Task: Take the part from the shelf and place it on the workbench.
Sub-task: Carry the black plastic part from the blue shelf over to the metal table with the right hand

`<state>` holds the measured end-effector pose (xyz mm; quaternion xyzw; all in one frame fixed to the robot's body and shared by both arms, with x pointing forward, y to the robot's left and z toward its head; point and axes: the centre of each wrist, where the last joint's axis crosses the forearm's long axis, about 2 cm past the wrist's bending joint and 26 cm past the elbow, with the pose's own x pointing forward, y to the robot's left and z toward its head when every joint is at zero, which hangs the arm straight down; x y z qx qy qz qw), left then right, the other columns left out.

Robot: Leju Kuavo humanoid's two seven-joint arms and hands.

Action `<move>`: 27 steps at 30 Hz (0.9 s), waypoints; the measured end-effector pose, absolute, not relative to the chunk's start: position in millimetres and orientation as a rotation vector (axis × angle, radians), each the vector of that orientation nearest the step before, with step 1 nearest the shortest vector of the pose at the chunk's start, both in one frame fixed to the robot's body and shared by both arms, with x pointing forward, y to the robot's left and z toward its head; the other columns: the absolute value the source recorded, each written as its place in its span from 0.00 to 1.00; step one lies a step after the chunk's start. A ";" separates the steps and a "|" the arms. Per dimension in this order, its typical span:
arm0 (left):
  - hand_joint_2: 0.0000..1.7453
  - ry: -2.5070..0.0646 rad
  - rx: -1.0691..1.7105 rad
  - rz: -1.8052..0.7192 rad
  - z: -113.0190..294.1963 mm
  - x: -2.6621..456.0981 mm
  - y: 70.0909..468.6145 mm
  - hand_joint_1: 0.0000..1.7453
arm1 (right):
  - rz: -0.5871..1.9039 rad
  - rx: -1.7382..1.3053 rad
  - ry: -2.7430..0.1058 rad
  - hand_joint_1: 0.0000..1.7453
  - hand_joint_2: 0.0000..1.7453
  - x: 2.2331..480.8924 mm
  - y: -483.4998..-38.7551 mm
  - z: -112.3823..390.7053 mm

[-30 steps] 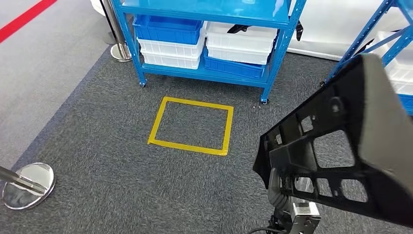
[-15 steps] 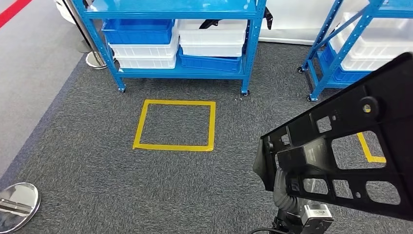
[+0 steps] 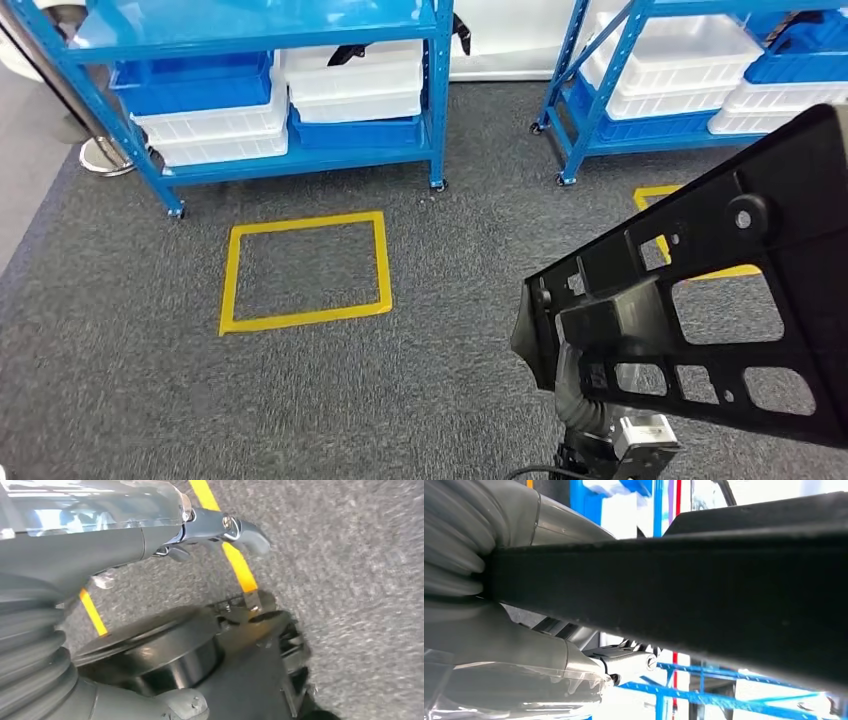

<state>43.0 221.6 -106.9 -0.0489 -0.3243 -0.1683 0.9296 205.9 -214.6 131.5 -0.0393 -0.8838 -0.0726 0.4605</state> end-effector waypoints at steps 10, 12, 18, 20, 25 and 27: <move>1.00 -0.661 -0.105 -0.348 -106.9 42.2 221.2 0.00 | -0.173 -0.090 -2.176 1.00 1.00 206.6 -215.9 133.0; 1.00 -0.663 -0.107 -0.351 -106.8 43.1 221.1 0.00 | -0.170 -0.092 -2.179 1.00 1.00 206.6 -216.1 133.8; 1.00 -0.669 -0.123 -0.352 -107.0 42.2 221.3 0.00 | -0.160 -0.099 -2.184 1.00 1.00 206.7 -215.2 135.4; 1.00 -0.673 -0.126 -0.352 -107.0 41.5 221.2 0.00 | -0.156 -0.100 -2.182 1.00 1.00 206.7 -215.1 135.3; 1.00 -0.681 -0.129 -0.353 -107.0 41.9 221.3 0.00 | -0.159 -0.108 -2.177 1.00 1.00 207.0 -215.2 135.3; 1.00 -0.686 -0.130 -0.354 -106.9 43.1 221.4 0.00 | -0.161 -0.112 -2.173 1.00 1.00 206.4 -215.4 134.8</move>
